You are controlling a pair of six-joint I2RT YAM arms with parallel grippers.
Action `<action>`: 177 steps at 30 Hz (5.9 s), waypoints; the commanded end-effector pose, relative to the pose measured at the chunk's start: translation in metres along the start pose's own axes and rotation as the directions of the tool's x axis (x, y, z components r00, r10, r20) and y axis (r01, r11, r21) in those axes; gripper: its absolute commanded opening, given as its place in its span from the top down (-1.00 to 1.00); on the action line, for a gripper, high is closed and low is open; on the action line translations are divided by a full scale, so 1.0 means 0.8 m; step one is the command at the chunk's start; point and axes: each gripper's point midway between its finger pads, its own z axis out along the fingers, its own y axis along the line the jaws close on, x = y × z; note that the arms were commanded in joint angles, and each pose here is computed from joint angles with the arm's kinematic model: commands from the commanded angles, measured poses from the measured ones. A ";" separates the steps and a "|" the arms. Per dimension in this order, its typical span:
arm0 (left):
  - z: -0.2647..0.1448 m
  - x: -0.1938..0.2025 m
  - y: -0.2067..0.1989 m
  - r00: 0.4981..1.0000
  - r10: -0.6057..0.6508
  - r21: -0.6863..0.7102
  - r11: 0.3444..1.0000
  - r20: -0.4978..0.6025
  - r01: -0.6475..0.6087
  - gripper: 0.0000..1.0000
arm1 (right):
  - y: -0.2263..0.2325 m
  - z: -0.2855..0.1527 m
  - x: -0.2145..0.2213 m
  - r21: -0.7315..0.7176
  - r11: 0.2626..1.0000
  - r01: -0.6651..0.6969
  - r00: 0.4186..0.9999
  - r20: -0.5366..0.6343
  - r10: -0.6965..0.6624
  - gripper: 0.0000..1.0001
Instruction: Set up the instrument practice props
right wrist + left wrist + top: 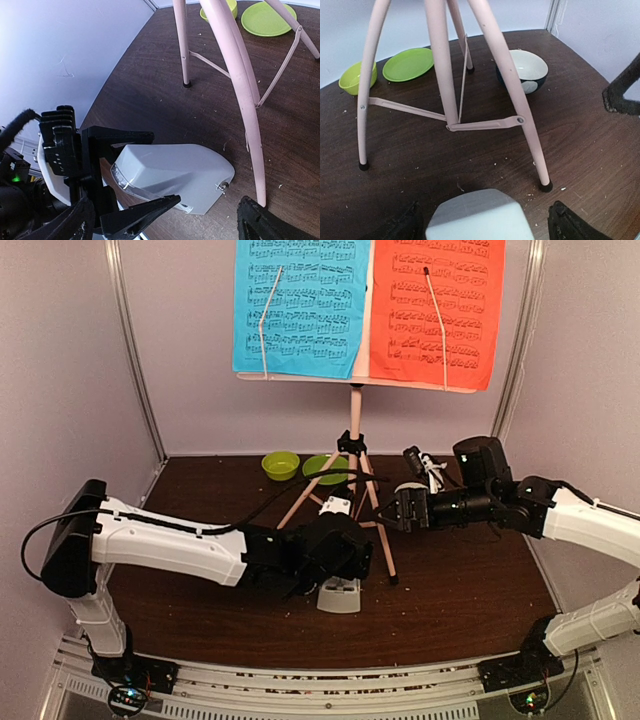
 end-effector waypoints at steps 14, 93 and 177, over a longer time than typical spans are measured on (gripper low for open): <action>-0.030 -0.022 -0.046 0.966 0.245 0.403 0.878 0.080 -0.256 -0.17 | 0.023 -0.026 0.005 -0.046 0.999 0.004 0.999 -0.035 -0.006 -1.00; -0.084 0.002 -0.023 0.948 0.226 0.390 0.871 0.224 -0.300 -0.73 | 0.007 0.038 0.042 -0.072 0.992 -0.103 0.973 -0.215 0.085 -0.77; -0.116 -0.010 0.032 0.954 0.212 0.342 0.898 0.211 -0.276 0.57 | -0.102 0.070 0.139 0.175 0.984 -0.040 0.931 -0.350 0.100 -0.55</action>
